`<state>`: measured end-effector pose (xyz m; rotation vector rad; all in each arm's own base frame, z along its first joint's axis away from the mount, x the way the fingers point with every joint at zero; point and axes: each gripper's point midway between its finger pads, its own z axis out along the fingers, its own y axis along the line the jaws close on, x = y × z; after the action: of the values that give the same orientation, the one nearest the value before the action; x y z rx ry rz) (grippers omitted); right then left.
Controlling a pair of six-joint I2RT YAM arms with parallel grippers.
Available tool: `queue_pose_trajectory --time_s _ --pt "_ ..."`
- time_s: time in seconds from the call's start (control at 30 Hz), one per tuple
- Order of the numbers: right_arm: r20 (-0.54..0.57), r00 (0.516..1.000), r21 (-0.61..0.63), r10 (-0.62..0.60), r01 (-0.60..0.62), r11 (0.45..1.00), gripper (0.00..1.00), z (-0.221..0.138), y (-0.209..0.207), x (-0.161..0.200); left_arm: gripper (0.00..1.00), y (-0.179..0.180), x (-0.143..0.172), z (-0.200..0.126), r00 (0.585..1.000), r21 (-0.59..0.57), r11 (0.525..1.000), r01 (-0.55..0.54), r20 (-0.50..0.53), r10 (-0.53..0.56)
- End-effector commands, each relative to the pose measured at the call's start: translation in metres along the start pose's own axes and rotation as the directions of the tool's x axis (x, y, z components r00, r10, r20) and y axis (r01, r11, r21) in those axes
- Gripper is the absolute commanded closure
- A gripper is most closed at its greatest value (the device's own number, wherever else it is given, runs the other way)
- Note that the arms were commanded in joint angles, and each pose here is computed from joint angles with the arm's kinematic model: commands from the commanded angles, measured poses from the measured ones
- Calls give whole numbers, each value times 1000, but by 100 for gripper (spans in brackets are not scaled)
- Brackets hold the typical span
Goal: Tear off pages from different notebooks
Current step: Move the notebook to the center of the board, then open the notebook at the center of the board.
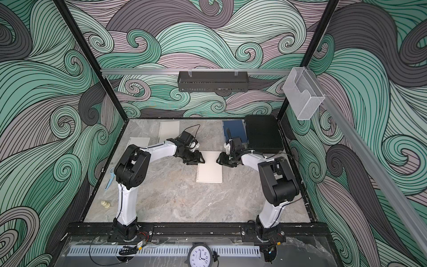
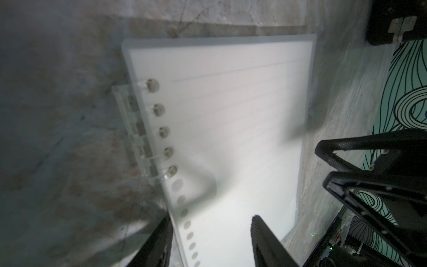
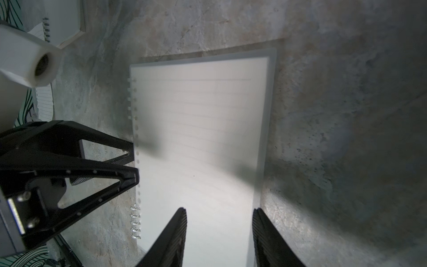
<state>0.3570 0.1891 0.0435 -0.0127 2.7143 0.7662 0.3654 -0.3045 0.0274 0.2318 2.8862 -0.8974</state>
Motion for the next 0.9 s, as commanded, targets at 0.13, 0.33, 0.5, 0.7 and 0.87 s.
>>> queue_pose_trajectory --time_s 0.13,0.33,0.5,0.7,0.87 --pt "-38 999 36 11 -10 999 52 10 -13 12 44 39 43 29 986 -126 990 63 -146 -81" --pt "-46 999 23 17 -16 1000 52 13 -12 14 45 38 44 29 986 -125 990 60 -149 -79" --pt "-50 999 -1 19 -19 1000 52 15 -9 15 45 37 44 28 986 -125 990 61 -149 -79" --pt "-40 999 -41 18 -20 999 52 13 -1 12 45 36 45 28 986 -124 991 55 -150 -74" --pt "-30 999 -82 15 -18 996 52 8 9 8 45 35 46 29 986 -121 991 53 -150 -71"
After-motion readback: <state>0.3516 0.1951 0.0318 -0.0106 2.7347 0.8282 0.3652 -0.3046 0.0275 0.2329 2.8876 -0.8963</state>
